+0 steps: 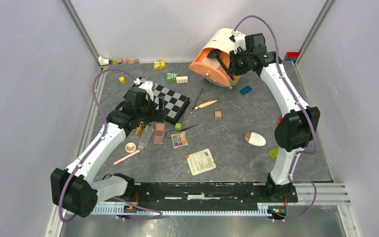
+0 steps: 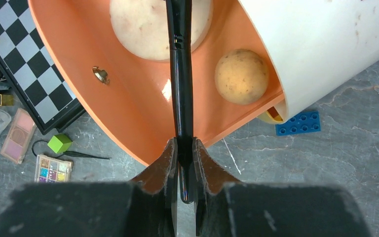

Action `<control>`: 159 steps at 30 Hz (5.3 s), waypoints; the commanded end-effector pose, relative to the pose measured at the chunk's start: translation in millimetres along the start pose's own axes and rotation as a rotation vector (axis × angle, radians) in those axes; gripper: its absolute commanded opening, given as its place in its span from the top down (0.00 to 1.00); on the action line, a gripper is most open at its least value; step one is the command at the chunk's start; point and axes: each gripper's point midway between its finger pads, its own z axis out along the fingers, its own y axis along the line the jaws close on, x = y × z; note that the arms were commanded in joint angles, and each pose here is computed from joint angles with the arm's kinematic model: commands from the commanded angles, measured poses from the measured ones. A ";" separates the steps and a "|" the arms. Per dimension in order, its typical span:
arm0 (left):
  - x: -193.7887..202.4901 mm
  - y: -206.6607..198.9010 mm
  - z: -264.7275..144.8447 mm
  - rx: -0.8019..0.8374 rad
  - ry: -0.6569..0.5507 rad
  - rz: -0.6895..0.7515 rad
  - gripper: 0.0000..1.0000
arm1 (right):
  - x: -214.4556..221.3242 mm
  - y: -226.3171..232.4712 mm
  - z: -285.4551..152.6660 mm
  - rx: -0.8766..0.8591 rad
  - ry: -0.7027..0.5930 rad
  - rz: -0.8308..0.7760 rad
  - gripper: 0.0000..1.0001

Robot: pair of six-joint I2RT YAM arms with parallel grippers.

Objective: Organize the makeup
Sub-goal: Place the makeup brush in the drawer, then pick up the makeup from the center of the board.

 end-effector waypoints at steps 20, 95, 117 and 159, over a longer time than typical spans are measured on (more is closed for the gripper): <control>-5.6 -2.2 0.2 0.019 -0.022 0.020 0.00 | -33.6 -3.2 15.4 0.007 -0.077 0.042 0.96; -31.4 -79.6 21.7 0.267 -0.094 -0.161 0.00 | 154.2 10.1 -114.9 0.155 -0.284 0.126 0.54; -66.9 -158.6 202.9 0.378 -0.119 -0.124 0.34 | 209.7 17.4 -121.6 0.135 -0.206 0.126 0.54; -2.0 -105.3 269.5 0.034 0.101 -0.143 0.42 | 216.2 16.2 -123.0 0.146 -0.182 0.124 0.55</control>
